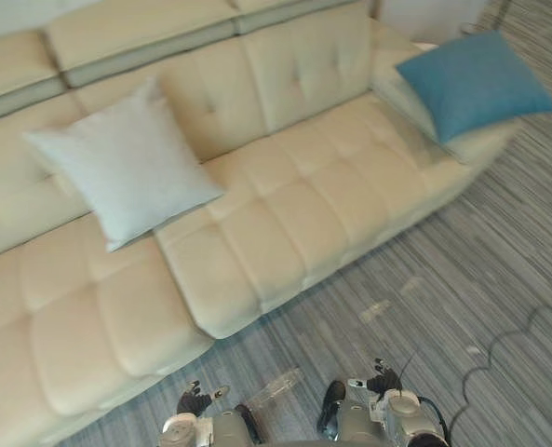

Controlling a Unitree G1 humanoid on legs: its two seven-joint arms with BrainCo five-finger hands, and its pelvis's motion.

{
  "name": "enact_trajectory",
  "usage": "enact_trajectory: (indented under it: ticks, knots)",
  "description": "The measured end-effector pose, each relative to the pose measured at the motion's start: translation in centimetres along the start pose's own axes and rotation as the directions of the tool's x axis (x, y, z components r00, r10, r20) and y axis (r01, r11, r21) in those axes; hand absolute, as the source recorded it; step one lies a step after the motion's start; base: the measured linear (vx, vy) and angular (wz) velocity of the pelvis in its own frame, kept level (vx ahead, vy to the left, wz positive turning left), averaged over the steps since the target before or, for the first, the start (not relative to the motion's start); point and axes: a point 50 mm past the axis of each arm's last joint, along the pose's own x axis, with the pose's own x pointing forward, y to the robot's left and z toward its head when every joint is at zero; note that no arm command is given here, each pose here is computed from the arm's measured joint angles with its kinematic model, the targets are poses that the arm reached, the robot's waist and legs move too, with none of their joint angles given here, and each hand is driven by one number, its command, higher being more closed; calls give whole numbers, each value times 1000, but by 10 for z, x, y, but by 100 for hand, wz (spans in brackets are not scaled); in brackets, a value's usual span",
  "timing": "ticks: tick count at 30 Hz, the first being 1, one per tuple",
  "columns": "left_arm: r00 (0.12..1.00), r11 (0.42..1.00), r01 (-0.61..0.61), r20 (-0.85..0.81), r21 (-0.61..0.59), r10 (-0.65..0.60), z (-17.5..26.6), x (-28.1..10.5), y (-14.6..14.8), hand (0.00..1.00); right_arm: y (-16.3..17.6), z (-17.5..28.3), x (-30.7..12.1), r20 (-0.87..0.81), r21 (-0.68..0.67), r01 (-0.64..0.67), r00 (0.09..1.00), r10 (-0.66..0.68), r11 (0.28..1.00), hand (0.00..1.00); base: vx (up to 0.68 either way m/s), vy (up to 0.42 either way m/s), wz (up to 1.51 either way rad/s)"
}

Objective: Pick up cushions and gather them together orderly.

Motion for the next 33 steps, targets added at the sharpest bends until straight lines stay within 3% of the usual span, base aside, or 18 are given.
enact_trajectory:
  ticks: [6, 13, 18, 22, 33]
  knots:
    - [1000, 999, 28, 12, -16, -27, 5, 1, -15, 0, -6, -10, -2, -27, -22, 11, 1000, -11, 1000, 0, 273, -473, -75]
    - [995, 998, 5, 99, -68, 2, 26, 2, -10, 0, -2, -14, -2, -54, -20, 19, 998, -20, 1000, 0, 381, -279, -85]
    - [995, 994, 42, 99, -99, -32, 29, 1, -27, 0, -9, -5, 1, -36, 66, 74, 997, -71, 995, 0, 383, 54, -112]
    - [994, 994, 50, 104, -98, -39, 30, 1, -29, 0, 6, -7, -3, -30, 126, 58, 998, -55, 990, 0, 400, 132, -75]
    - [996, 998, 51, 77, -27, -49, 24, 1, -26, 0, 9, -8, -5, -24, 133, 43, 999, -40, 990, 0, 392, -20, -21]
